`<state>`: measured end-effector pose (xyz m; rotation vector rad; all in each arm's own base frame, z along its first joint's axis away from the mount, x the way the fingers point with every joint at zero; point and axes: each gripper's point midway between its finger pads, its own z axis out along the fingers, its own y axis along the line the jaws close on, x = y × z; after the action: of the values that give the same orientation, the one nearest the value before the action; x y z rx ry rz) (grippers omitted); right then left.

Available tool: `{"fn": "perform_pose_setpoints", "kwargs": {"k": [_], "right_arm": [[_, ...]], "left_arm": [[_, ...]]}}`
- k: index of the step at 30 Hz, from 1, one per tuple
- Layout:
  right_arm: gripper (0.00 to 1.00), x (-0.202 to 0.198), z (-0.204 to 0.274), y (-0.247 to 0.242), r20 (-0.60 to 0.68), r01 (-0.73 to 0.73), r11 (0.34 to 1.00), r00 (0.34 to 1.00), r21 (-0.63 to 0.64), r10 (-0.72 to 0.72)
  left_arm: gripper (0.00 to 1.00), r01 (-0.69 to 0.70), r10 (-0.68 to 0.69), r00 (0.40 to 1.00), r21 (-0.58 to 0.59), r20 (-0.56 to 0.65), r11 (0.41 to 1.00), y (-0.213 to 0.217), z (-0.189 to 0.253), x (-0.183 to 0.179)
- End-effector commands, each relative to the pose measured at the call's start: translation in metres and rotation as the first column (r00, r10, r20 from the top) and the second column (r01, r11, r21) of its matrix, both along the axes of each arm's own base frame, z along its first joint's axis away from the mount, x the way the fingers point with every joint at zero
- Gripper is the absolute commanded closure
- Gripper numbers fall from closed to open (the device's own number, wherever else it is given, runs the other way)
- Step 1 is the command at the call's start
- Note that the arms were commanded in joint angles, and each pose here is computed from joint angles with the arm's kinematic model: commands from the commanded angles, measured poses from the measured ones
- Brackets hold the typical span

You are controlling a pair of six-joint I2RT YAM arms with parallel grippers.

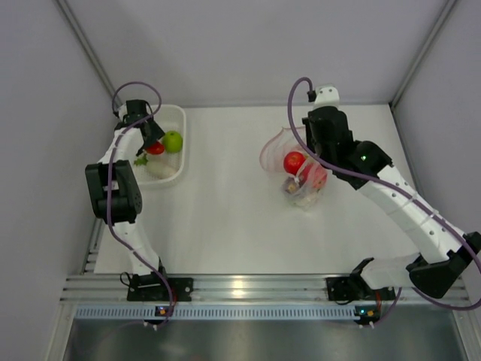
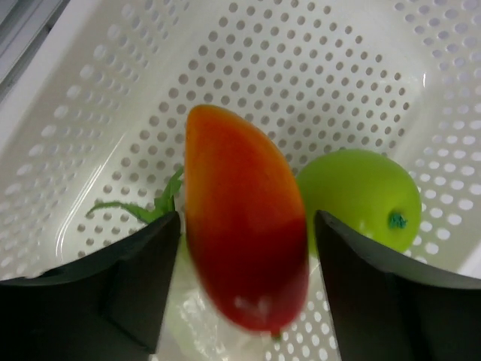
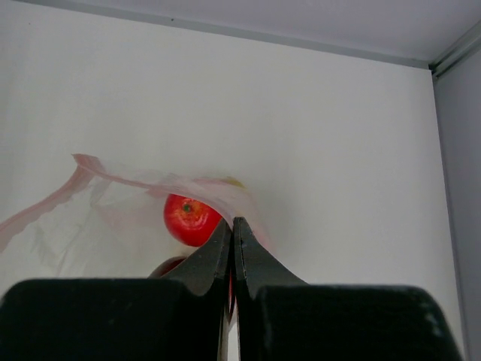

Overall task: Open the zip-top bag and remove the fake food
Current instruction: Place the fake fruit in the bin, then pick up the fake fruit from the zipper food storage bag.

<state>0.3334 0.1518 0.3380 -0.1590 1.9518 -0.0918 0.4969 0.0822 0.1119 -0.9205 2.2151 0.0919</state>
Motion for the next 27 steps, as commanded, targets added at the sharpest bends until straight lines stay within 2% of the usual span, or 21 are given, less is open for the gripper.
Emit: {"fn": "perform_pose_setpoints", "kwargs": {"k": [1, 5, 12, 15, 16, 22, 27], "right_arm": [[1.00, -0.007, 0.043, -0.005, 0.097, -0.020, 0.996, 0.995, 0.082, 0.012], [1.00, -0.008, 0.044, 0.001, 0.095, -0.048, 0.993, 0.995, 0.104, 0.038], [1.00, -0.009, 0.045, 0.012, 0.085, -0.086, 0.985, 0.994, 0.147, 0.074], [1.00, -0.009, 0.044, 0.014, 0.079, -0.089, 0.984, 0.994, 0.154, 0.077], [1.00, -0.008, 0.042, 0.016, 0.074, -0.091, 0.984, 0.994, 0.155, 0.080], [1.00, -0.005, 0.037, 0.023, 0.063, -0.097, 0.980, 0.994, 0.172, 0.088], [1.00, -0.004, 0.032, 0.030, 0.057, -0.106, 0.974, 0.994, 0.201, 0.097]], "left_arm": [[0.16, 0.017, -0.018, 0.996, 0.012, 0.084, 1.000, 0.006, 0.022, 0.028], [0.06, 0.020, -0.021, 0.997, 0.012, 0.078, 1.000, 0.005, 0.021, 0.027], [0.07, 0.062, -0.057, 0.986, -0.028, 0.155, 0.998, -0.008, 0.058, 0.018], [0.07, 0.137, -0.121, 0.967, -0.058, 0.226, 0.989, -0.025, 0.091, 0.008], [0.07, 0.164, -0.142, 0.953, -0.059, 0.269, 0.985, -0.031, 0.112, 0.002], [0.04, 0.403, -0.341, 0.863, -0.101, 0.372, 0.910, -0.089, 0.156, -0.035], [0.03, 0.610, -0.533, 0.732, -0.060, 0.426, 0.790, -0.171, 0.183, -0.074]]}}
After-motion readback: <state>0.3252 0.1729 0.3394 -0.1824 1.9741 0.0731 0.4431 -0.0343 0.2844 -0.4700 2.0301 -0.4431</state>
